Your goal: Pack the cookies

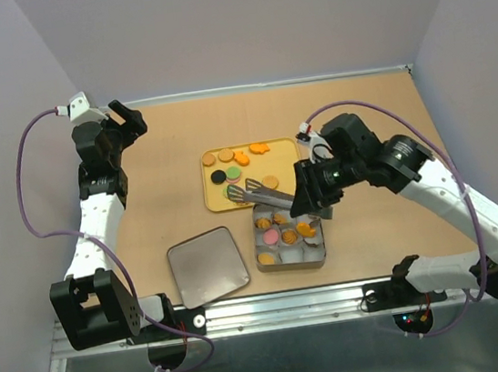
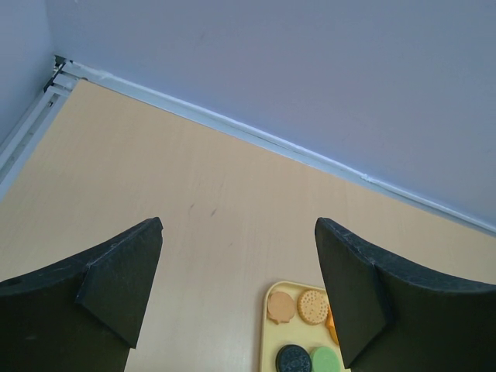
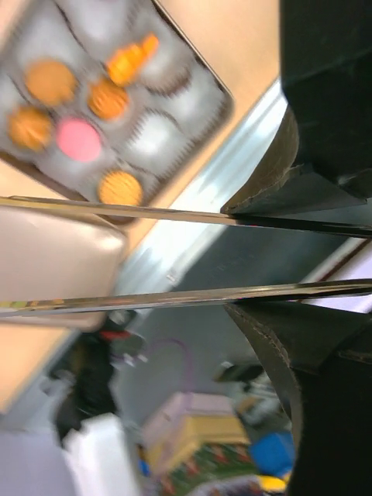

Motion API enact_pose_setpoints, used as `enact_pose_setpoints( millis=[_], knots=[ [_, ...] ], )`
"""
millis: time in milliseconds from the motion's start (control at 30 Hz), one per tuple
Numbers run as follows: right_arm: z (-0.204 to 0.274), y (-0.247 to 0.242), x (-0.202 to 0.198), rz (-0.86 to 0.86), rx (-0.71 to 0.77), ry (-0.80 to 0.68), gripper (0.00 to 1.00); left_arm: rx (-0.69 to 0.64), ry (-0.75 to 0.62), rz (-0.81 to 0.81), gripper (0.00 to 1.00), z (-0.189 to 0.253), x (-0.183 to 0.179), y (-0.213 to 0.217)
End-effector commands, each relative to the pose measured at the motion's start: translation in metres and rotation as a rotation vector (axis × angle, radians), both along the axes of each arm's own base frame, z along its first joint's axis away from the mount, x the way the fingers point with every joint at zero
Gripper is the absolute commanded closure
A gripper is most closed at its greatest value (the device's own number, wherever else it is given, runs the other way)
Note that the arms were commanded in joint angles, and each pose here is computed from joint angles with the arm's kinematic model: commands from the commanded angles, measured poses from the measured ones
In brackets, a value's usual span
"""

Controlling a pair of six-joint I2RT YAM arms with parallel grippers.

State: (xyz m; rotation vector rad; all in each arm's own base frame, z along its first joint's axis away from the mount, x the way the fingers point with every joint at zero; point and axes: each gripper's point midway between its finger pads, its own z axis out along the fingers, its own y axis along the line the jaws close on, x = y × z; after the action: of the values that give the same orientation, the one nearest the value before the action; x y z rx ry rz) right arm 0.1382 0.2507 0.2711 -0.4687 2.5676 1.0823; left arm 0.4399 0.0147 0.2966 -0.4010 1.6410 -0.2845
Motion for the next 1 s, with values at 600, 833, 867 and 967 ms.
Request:
enact_pose_setpoints(
  millis=[600, 833, 867, 967],
  knots=[
    [-0.051, 0.074, 0.219, -0.286, -0.315, -0.306, 0.55, 0.005, -0.082, -0.024, 0.09, 0.026, -0.005, -0.004],
    [-0.070, 0.092, 0.240, -0.260, -0.331, -0.307, 0.55, 0.003, -0.082, -0.026, 0.10, 0.026, -0.005, -0.004],
    [-0.072, 0.095, 0.241, -0.251, -0.330, -0.307, 0.55, 0.002, -0.083, -0.026, 0.10, 0.026, -0.005, -0.004],
    [-0.083, 0.100, 0.245, -0.236, -0.337, -0.291, 0.55, -0.002, -0.082, -0.036, 0.10, 0.025, -0.004, -0.006]
  ],
)
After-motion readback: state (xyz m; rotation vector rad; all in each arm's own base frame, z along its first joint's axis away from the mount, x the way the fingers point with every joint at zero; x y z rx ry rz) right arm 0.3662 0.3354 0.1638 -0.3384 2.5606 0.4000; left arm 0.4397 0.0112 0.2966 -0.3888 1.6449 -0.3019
